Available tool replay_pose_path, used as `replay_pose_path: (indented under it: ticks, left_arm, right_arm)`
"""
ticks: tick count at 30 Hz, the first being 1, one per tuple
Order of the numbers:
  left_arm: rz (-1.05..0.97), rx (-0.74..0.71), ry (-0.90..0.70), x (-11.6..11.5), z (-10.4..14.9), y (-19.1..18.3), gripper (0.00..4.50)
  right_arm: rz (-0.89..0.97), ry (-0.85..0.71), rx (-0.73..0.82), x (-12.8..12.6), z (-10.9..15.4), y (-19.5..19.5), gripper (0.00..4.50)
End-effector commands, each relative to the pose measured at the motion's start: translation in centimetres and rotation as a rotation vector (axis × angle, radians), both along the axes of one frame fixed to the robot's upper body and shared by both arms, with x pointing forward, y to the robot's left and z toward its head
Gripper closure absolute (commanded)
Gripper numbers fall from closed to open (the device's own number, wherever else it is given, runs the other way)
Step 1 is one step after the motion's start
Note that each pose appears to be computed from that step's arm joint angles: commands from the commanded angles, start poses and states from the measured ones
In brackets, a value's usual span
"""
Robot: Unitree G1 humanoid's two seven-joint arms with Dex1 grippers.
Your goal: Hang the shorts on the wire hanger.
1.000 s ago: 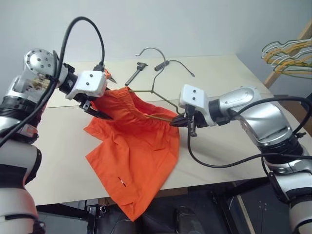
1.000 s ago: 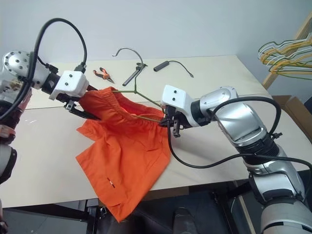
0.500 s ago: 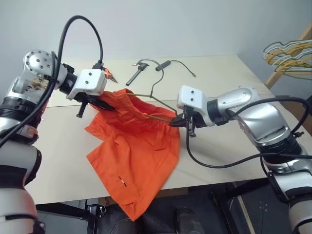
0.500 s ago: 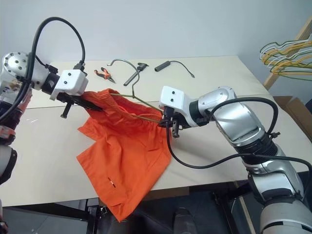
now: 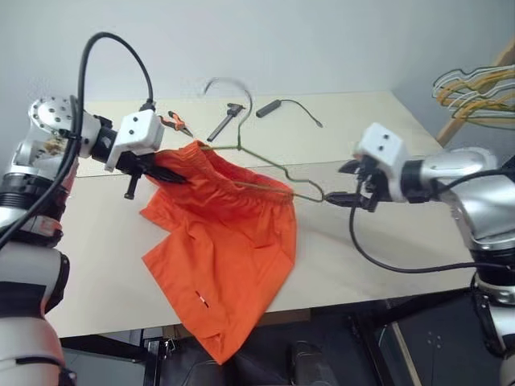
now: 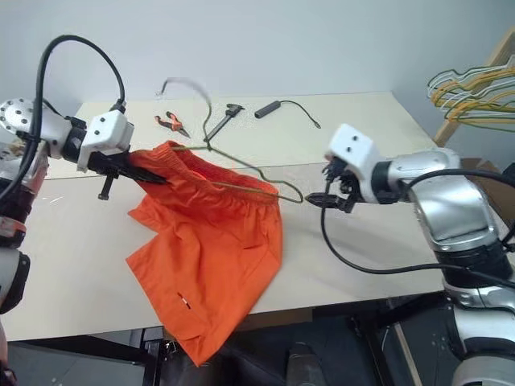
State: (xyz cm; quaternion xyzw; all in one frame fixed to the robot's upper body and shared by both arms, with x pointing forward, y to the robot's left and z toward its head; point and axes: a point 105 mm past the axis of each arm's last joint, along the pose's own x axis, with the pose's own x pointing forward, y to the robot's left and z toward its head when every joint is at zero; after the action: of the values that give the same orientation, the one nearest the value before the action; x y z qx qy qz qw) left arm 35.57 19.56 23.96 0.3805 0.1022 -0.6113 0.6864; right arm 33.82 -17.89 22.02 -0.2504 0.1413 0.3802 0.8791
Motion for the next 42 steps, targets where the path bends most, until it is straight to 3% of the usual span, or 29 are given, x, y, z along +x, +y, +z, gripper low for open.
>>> replay_pose_path:
  ticks: [1, 8, 18, 31, 42]
  left_arm:
    - [0.034, -0.040, -0.029, 0.1, 1.3, 0.6, 4.50]
    - [0.047, -0.053, -0.030, 0.2, 1.3, 0.6, 4.50]
    - [0.061, -0.051, -0.030, 0.2, 1.3, 0.8, 4.50]
    - [0.101, -0.062, 0.000, -0.4, 0.5, 2.0, 4.50]
    - [0.188, -0.021, 0.080, -1.6, -2.3, 4.9, 4.50]
  right_arm:
    - [-0.036, -0.003, 0.174, -1.0, 0.5, -1.1, 0.06]
    - [0.000, 0.102, 0.396, -1.6, -4.7, 2.7, 0.06]
    - [0.063, 0.195, 0.538, -0.5, -6.6, 10.4, 0.06]
    - [0.108, 0.217, 0.619, -1.3, -5.5, 9.7, 4.47]
    - [-0.041, 0.211, 0.584, 0.2, -5.3, 4.4, 4.47]
